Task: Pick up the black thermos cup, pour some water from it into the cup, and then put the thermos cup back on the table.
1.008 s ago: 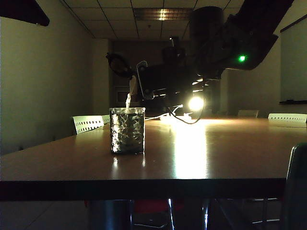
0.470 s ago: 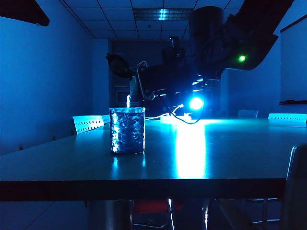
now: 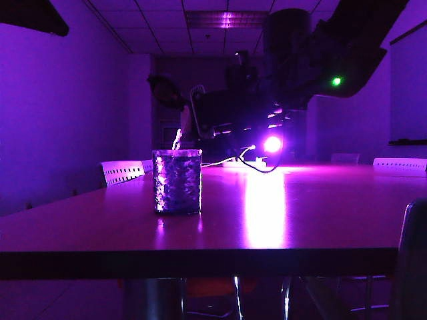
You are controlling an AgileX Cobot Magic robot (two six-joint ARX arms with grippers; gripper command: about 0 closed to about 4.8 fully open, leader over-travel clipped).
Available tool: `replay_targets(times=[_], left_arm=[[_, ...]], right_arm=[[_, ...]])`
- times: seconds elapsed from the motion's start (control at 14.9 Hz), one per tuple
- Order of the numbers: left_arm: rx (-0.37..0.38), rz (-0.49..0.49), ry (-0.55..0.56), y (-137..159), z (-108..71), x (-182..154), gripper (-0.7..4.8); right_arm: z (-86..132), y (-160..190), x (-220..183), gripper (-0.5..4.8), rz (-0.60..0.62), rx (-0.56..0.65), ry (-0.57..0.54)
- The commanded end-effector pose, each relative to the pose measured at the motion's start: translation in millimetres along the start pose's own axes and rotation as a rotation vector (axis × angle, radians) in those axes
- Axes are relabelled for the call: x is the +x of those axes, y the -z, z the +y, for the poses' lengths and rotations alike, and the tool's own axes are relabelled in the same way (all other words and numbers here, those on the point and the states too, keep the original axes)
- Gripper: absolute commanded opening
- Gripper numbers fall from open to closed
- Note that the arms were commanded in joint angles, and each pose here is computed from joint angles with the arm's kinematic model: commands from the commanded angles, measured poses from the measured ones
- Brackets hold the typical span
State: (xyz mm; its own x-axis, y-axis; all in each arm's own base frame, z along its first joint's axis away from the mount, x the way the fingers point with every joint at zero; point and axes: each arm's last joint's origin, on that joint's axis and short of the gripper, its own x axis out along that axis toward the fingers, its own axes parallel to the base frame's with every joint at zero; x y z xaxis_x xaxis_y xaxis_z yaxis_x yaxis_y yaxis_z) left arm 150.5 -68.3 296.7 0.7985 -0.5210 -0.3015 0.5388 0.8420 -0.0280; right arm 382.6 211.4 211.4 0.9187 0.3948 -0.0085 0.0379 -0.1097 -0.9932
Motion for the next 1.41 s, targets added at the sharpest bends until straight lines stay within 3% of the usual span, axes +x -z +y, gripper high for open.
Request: replay_targets(times=[0.07, 0.4, 0.6, 0.87, 1.21, 1.41], left_arm=[[0.003, -0.017, 0.005, -3, -0.2, -1, -0.05], [0.003, -0.018, 0.005, -3, -0.2, -1, -0.05], [0.003, -0.017, 0.005, -3, -0.2, -1, -0.05], [0.003, -0.017, 0.005, -3, -0.2, -1, -0.05], [0.003, -0.017, 0.005, -3, -0.2, -1, -0.05], [0.003, -0.017, 0.005, -3, -0.2, -1, -0.05]], right_arm=[[-12, 2, 0, 2.20, 0.012, 0.078, 0.061], [-4, 1, -3, 2.20, 0.011, 0.177, 0.014], [-4, 2, -2, 2.20, 0.033, 0.306, 0.020], [-13, 25, -4, 2.20, 0.113, 0.638, 0.098], [-39, 88, -17, 2.20, 0.185, 1.112, 0.257], [-41, 122, -25, 2.20, 0.148, 1.339, 0.243]])
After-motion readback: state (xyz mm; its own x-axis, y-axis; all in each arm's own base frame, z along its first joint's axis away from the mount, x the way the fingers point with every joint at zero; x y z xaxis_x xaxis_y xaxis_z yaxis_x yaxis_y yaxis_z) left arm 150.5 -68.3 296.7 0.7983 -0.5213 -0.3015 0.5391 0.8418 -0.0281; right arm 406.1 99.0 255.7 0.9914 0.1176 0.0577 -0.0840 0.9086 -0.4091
